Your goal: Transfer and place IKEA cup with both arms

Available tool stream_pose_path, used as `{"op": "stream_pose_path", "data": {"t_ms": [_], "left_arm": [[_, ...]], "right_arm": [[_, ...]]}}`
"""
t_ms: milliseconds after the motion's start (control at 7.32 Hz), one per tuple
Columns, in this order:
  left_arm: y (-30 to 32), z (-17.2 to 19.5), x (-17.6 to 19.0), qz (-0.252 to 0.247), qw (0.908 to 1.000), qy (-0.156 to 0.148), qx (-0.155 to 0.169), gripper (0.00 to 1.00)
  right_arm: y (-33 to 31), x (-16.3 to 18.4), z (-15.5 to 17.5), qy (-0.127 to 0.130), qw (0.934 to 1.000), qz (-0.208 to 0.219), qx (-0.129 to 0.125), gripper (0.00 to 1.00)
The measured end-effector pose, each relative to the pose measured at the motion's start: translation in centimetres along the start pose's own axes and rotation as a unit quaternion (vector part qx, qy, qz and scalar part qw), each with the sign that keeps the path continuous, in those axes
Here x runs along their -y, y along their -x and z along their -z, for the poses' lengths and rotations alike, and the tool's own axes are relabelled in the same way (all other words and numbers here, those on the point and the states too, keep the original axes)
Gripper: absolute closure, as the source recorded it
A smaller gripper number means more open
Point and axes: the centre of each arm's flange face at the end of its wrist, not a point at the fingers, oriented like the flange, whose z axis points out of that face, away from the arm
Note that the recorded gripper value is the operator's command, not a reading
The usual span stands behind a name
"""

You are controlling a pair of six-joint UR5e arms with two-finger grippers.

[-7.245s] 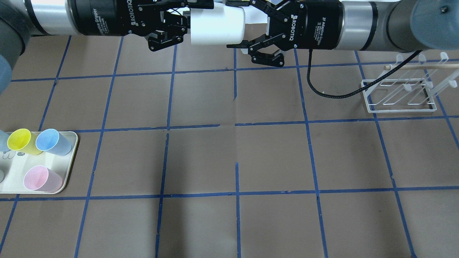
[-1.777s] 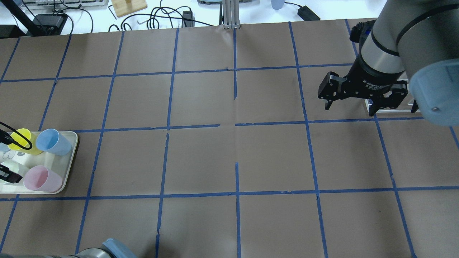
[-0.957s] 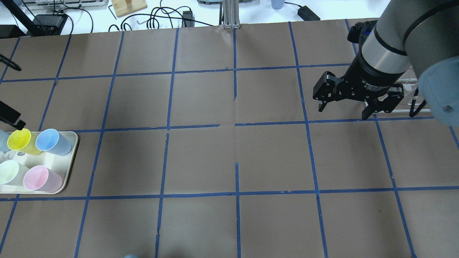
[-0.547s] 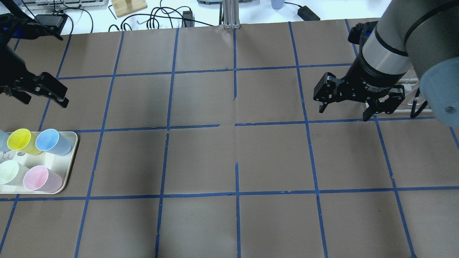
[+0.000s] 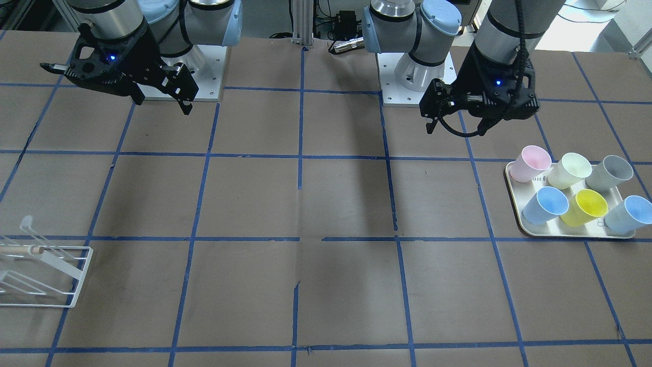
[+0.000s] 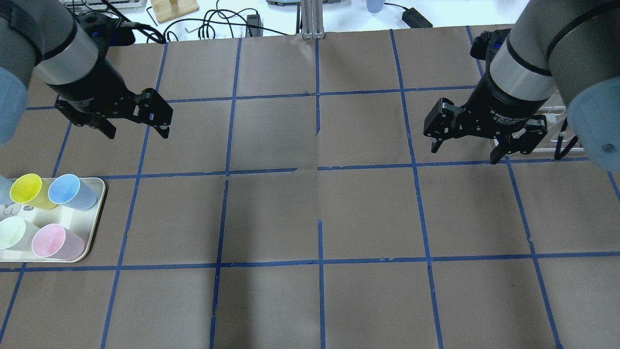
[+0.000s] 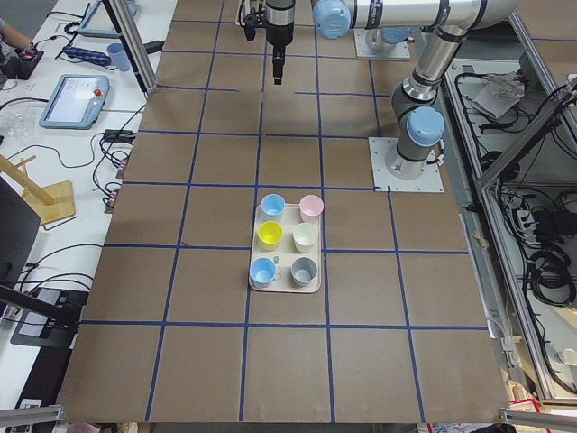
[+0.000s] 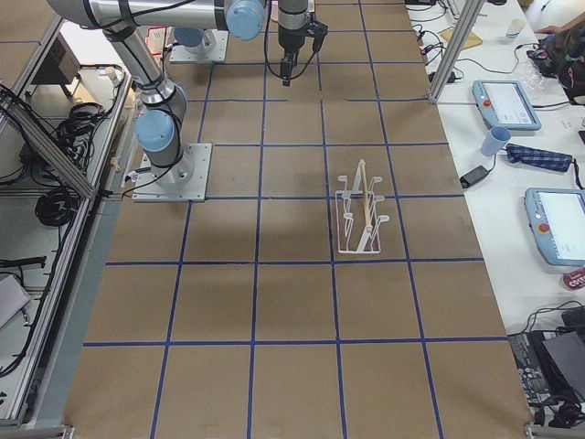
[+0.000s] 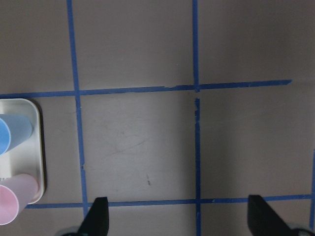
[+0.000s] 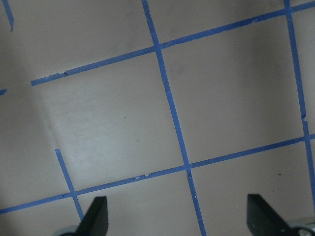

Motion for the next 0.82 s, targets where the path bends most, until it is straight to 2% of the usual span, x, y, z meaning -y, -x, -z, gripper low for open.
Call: {"op": "stream_pose_path", "data": {"t_ms": [273,820], "left_arm": [[-1.48,0.38,0.18,0.011,0.9996,-0.004,-0.027,0.0],[-1.63,0.51,0.59,0.006,0.9996,-0.007,-0.026,0.0]], "right_arm": [[-0.01,-0.01,-0.04,0.0,1.0,0.0,0.0,0.0],[-0.02,-0.08,-0.23,0.003,1.0,0.0,0.0,0.0]]}}
